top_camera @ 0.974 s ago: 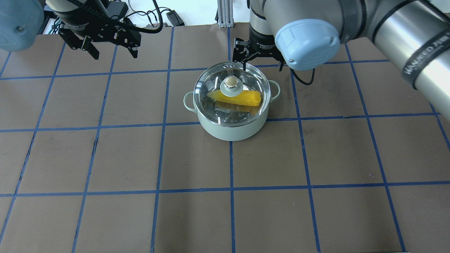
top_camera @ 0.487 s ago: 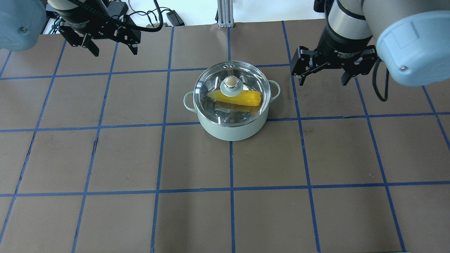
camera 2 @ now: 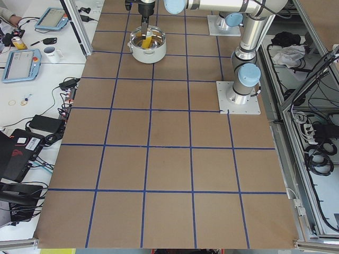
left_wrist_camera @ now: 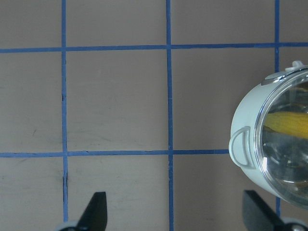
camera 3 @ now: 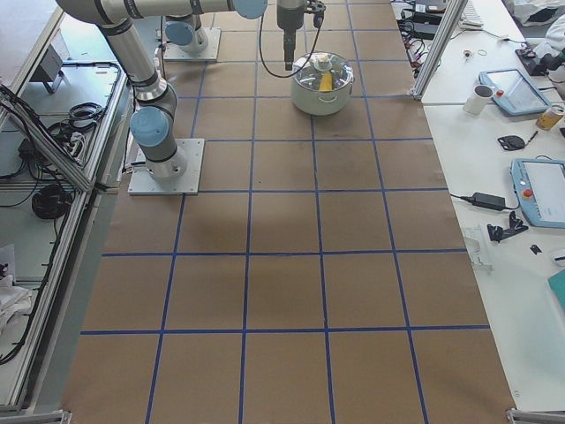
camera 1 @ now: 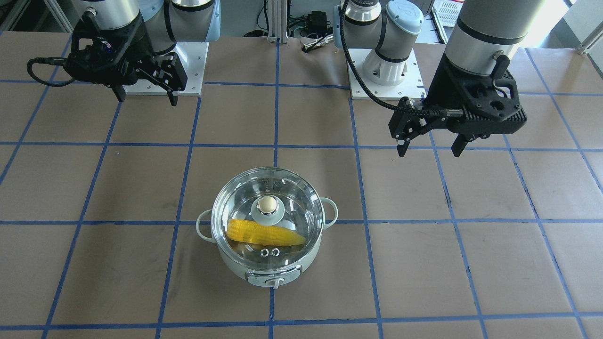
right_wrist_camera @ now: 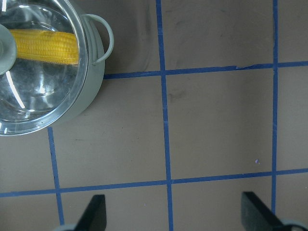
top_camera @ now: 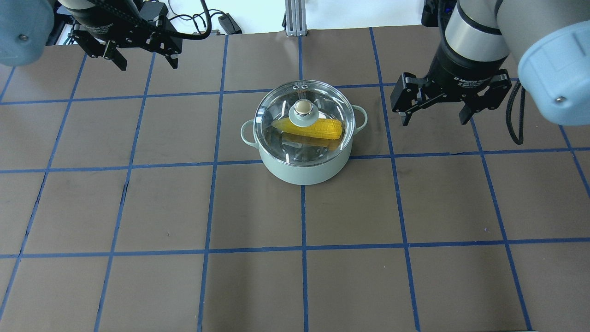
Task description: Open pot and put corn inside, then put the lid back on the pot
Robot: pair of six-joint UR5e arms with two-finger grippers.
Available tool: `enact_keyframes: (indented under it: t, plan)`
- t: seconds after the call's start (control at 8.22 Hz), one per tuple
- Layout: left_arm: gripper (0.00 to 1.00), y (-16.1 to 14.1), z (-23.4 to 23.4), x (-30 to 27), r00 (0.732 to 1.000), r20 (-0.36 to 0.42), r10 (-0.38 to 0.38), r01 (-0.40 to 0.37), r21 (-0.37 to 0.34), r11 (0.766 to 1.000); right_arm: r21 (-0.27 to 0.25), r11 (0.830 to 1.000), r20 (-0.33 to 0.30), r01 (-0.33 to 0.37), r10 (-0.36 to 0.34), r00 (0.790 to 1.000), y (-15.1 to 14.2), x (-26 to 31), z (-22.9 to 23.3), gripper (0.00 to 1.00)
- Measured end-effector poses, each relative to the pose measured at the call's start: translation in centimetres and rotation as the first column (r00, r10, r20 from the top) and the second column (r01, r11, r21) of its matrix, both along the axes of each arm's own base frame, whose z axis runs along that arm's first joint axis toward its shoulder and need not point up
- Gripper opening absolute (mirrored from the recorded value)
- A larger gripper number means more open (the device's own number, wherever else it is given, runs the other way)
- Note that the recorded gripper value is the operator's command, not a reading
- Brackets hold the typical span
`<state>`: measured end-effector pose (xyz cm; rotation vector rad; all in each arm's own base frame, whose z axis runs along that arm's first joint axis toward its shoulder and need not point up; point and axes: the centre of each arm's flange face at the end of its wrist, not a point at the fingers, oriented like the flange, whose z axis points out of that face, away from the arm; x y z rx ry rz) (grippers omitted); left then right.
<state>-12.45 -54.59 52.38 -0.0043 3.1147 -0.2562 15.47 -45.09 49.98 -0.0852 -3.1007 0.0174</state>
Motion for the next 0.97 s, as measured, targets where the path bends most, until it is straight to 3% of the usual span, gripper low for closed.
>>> enact_keyframes:
  t: [0.49,0.97]
  plan:
    - [1.0,1.0,1.3,0.0,1.0,0.001,-0.004,0.004,-0.018,1.0,-0.034,0.998,0.003,-0.06,0.061,0.998,-0.6,-0.3,0.5,1.0]
    - [1.0,1.1,1.1,0.0,1.0,0.0,-0.005,0.005,-0.014,1.0,-0.048,0.996,0.004,-0.07,0.071,0.997,-0.9,-0.4,0.8,1.0]
